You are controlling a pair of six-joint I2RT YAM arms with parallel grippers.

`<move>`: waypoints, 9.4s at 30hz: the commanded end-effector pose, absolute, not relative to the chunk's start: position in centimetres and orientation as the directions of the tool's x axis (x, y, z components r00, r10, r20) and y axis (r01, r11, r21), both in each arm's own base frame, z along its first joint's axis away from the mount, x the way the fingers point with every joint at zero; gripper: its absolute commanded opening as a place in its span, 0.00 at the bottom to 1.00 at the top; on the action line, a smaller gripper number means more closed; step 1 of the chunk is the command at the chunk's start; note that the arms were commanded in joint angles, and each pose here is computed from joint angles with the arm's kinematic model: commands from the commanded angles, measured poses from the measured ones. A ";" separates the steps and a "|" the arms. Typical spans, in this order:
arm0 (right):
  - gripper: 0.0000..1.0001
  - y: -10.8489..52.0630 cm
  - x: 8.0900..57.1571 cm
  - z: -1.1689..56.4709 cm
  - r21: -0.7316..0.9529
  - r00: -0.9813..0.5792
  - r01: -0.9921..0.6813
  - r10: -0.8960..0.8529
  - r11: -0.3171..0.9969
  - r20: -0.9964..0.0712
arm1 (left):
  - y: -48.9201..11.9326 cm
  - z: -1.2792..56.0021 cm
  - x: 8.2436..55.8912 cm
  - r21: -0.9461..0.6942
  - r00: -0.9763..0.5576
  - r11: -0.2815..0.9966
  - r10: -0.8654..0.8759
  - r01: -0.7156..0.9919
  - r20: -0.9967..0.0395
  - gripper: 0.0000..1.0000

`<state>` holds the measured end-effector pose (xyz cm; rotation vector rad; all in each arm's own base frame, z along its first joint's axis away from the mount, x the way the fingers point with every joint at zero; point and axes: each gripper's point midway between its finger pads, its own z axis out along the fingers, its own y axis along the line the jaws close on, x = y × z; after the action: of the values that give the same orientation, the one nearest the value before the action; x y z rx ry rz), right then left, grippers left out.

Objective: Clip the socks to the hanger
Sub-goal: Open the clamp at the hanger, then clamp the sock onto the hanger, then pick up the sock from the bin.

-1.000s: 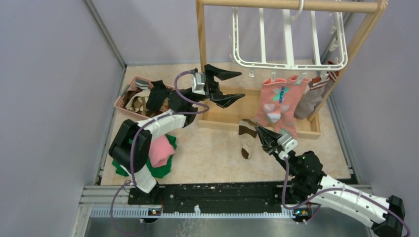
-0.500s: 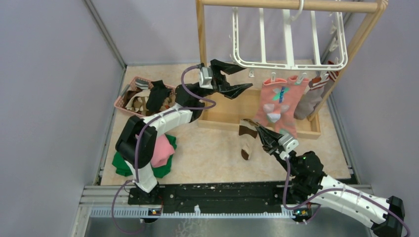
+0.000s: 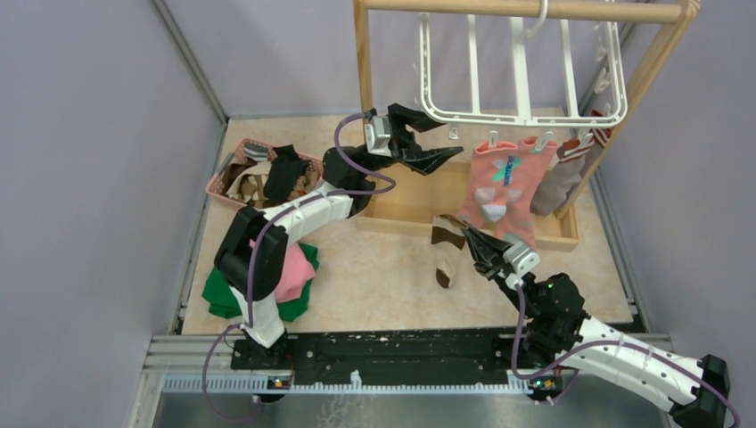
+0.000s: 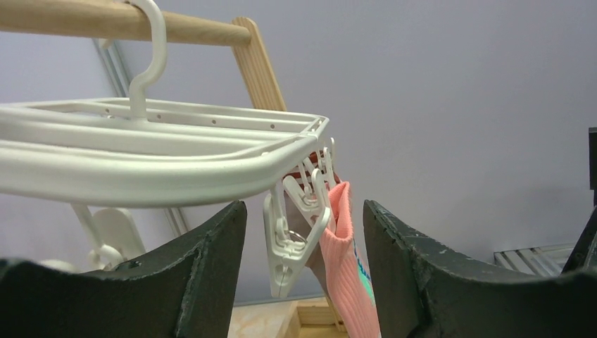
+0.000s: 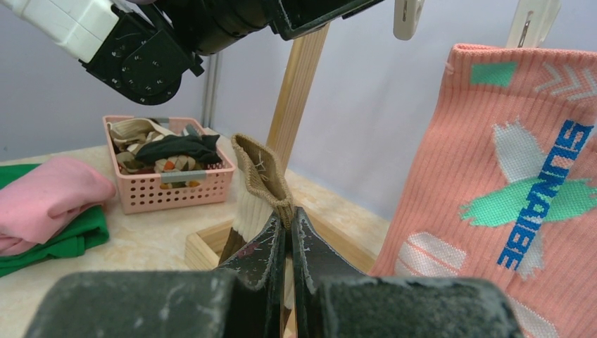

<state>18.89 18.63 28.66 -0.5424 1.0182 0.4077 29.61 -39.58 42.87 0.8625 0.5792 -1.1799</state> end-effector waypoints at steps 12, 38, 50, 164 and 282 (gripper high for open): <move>0.00 18.0 18.9 29.2 -0.218 0.483 -0.544 0.090 0.810 -0.871 | -40.1 44.7 28.6 0.328 0.322 0.099 -0.579 0.940 -0.749 0.50; 0.00 17.7 24.9 35.4 -0.116 0.477 -0.474 0.144 0.873 -0.867 | -39.4 45.5 27.0 0.281 0.240 0.034 -0.625 0.959 -0.743 0.07; 0.00 18.1 26.0 38.6 -0.139 0.518 -0.479 0.152 0.867 -0.842 | -39.6 45.0 27.0 0.280 0.224 0.009 -0.626 0.960 -0.747 0.06; 0.31 16.4 25.6 40.6 -0.078 0.522 -0.526 0.249 0.847 -0.816 | -36.6 43.1 24.5 0.185 0.175 0.046 -0.604 0.982 -0.778 0.88; 0.74 20.1 22.9 24.7 0.067 0.148 -0.746 0.262 0.663 -0.954 | 10.0 23.0 45.0 -0.830 0.232 0.434 -0.818 -0.350 -0.526 0.00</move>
<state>22.96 20.48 23.47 -0.4979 1.2644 0.7728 45.06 10.41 20.33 -1.2244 1.4169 -0.3839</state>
